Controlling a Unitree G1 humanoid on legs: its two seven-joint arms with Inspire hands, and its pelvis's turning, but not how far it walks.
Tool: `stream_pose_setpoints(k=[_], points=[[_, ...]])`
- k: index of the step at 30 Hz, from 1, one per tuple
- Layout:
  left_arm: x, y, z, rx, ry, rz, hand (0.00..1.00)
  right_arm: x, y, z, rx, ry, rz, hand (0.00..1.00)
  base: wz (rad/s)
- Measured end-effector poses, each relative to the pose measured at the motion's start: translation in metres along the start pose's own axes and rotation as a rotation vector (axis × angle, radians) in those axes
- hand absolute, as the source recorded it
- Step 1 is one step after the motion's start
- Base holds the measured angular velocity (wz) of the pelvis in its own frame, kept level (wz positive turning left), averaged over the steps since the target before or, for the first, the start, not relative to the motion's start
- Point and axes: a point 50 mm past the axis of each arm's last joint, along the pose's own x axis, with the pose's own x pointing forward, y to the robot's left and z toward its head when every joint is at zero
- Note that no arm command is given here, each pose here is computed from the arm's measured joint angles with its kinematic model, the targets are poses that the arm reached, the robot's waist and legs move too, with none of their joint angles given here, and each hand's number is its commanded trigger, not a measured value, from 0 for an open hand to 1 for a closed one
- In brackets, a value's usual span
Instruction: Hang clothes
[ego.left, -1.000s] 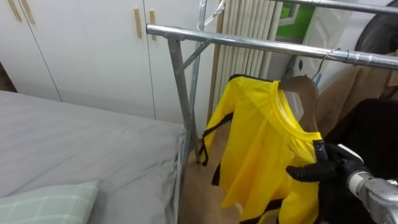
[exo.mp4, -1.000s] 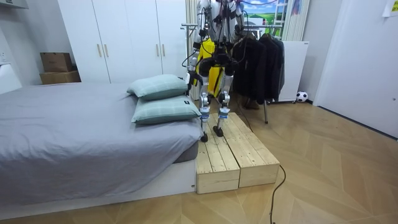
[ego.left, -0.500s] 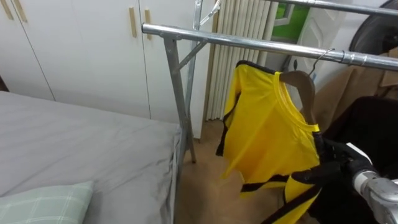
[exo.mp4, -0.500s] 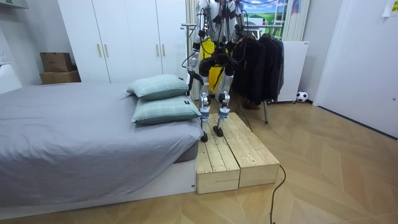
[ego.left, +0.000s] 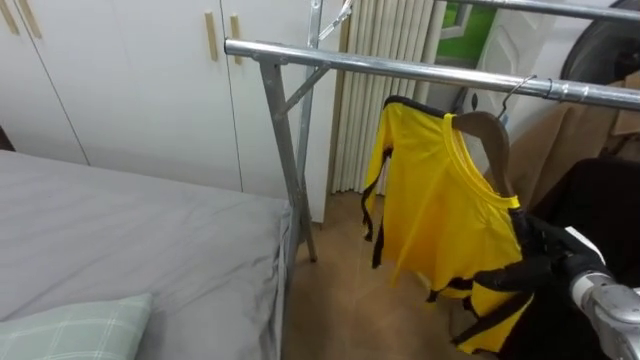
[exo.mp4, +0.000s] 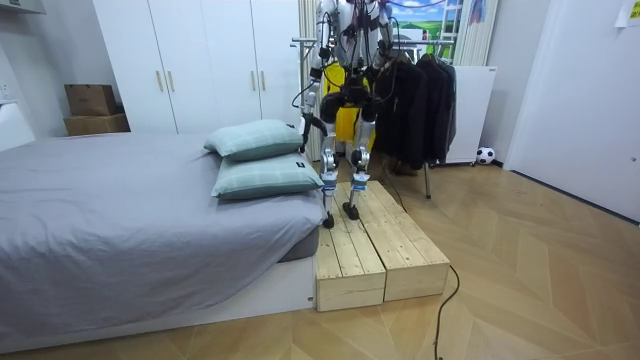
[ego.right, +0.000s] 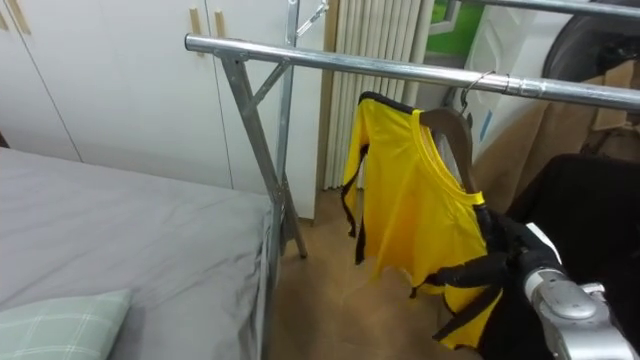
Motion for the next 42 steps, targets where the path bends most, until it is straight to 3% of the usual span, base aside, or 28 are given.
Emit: stream_pose_setpoints(k=[18, 28, 42], points=[[0.000, -0.003, 0.001, -0.007, -0.003, -0.005, 0.00, -0.006, -0.002, 0.054, 0.277, -0.244, -0.050, 0.00, 0.00], [0.001, -0.001, 0.019, -0.008, -0.050, 0.001, 0.00, -0.012, -0.016, 0.071, 0.494, -0.312, -0.124, 0.00, 0.00], [0.000, 0.002, 0.025, -0.030, -0.075, 0.016, 0.00, -0.026, -0.021, 0.060, 0.508, -0.346, -0.134, 0.00, 0.00]])
